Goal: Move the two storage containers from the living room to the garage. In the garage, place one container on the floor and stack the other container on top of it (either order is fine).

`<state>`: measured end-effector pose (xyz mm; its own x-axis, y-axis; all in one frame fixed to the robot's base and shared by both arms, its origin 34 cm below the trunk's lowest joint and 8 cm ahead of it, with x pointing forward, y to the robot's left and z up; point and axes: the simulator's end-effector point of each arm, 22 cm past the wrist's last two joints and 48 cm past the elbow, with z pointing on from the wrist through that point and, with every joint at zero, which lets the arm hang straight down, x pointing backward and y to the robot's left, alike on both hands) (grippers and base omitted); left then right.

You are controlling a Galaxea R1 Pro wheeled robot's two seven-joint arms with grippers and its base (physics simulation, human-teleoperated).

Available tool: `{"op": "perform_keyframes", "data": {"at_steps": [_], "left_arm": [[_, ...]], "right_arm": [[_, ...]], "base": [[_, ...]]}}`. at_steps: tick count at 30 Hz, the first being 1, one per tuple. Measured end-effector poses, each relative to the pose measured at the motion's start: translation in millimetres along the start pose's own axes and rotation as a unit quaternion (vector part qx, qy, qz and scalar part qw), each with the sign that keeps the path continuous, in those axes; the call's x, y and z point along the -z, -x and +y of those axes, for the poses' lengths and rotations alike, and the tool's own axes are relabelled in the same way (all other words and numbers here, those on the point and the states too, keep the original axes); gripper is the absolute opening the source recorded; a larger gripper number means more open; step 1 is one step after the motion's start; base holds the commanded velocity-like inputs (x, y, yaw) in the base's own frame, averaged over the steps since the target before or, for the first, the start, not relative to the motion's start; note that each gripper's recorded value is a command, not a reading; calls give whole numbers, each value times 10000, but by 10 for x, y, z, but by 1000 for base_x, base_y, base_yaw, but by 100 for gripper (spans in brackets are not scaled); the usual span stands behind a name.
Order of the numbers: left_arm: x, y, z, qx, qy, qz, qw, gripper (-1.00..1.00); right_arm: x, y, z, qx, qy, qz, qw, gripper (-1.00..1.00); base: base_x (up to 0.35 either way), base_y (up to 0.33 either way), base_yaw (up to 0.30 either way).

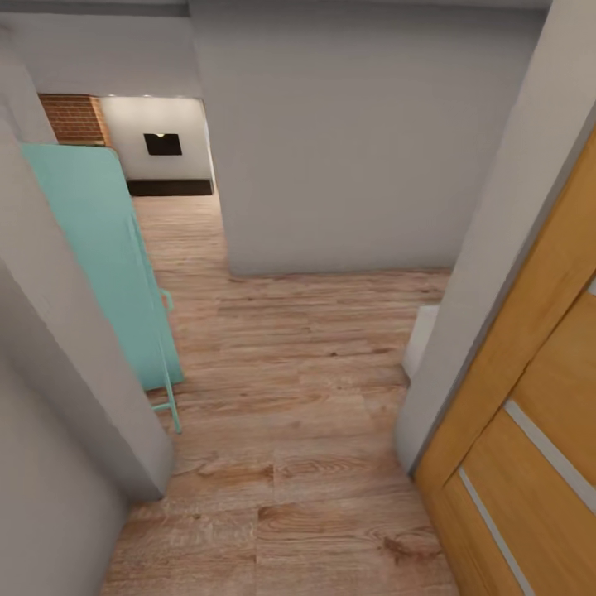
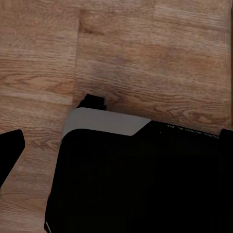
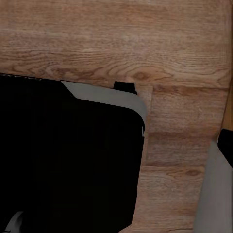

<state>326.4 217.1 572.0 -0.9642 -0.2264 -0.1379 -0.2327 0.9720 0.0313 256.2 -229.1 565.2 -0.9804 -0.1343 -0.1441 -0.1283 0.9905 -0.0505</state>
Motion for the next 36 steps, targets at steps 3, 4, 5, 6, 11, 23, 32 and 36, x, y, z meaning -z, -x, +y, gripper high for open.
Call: {"op": "perform_keyframes", "data": {"at_steps": [3,4,5,6,11,23,32,36], "left_arm": [[0,-1,0,-2,0,1,10000,100],[0,0,0,-2,0,0,10000,100],[0,1,0,-1,0,-1,10000,100],[0,-1,0,0,0,2,10000,100],[0,1,0,-1,0,0,10000,100],[0,0,0,0,0,3,10000,100],[0,-3,0,-1,0,2,10000,100],[0,-4,1,-1,0,5,10000,100]], "right_arm": [[0,0,0,0,0,0,10000,100],[0,0,0,0,0,0,10000,100],[0,0,0,0,0,0,10000,100],[0,0,0,0,0,0,10000,100],[0,0,0,0,0,0,10000,100],[0,3,0,0,0,-5,10000,100],[0,0,-5,0,-3,-1,10000,100],[0,0,-4,0,-3,0,10000,100]], "base": [[319,0,0],[319,0,0],[319,0,0],[319,0,0],[319,0,0],[319,0,54],[319,0,83],[319,0,3]]}}
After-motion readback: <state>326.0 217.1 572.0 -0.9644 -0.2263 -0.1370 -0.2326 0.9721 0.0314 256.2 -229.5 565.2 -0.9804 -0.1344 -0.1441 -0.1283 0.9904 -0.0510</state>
